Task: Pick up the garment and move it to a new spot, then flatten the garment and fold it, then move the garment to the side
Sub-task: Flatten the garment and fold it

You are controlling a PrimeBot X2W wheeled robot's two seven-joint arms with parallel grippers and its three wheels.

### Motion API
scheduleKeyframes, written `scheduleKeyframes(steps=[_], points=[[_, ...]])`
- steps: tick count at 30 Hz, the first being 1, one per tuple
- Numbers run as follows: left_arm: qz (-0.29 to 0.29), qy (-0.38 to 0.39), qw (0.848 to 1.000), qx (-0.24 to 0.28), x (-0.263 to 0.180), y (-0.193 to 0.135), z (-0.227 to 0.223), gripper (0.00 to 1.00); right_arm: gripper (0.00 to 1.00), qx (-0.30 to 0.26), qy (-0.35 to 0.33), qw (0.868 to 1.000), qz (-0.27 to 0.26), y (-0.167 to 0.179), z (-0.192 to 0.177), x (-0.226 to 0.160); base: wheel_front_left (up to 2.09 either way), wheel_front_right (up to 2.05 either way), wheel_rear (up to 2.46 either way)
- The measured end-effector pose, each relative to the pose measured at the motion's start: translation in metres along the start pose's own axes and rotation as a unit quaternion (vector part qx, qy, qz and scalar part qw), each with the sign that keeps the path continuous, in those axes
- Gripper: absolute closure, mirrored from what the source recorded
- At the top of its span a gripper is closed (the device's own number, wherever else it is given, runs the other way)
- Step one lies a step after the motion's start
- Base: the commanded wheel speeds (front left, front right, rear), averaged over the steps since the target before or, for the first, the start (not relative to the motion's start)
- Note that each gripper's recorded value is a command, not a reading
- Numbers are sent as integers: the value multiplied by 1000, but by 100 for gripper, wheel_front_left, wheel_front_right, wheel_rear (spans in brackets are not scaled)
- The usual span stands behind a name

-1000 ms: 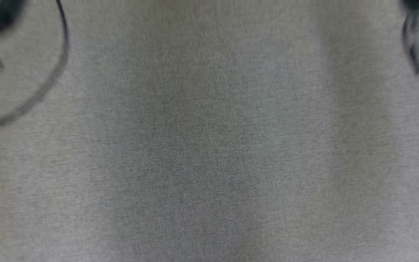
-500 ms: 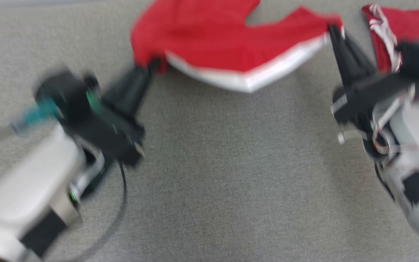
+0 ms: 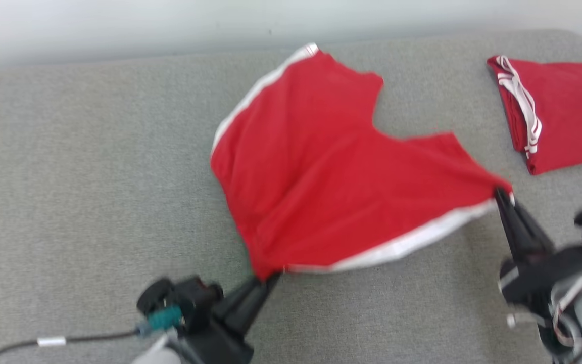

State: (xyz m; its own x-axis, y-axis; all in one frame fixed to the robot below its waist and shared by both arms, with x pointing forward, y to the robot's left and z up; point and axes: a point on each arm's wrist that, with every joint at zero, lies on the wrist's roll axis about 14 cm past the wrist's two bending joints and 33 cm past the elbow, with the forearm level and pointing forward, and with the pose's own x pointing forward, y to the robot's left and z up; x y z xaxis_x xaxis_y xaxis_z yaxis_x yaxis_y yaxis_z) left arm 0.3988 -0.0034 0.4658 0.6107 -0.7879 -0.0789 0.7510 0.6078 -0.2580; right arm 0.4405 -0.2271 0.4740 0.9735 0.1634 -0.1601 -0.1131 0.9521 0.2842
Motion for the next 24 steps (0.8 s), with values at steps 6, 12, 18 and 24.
scheduleKeyframes(steps=[6,12,18,24], points=[[17,43,999,3,-29,-4,-30,100,100,25,43,999,-23,1,-36,-41,0,0,0],[49,70,996,29,-62,12,-41,100,100,53,66,996,-27,19,-55,-72,0,0,0],[73,77,993,46,-85,22,-39,100,100,87,93,992,-25,42,-71,-95,0,0,0],[84,84,992,34,-100,16,-47,100,100,104,111,987,-49,42,-81,-112,0,0,0]])
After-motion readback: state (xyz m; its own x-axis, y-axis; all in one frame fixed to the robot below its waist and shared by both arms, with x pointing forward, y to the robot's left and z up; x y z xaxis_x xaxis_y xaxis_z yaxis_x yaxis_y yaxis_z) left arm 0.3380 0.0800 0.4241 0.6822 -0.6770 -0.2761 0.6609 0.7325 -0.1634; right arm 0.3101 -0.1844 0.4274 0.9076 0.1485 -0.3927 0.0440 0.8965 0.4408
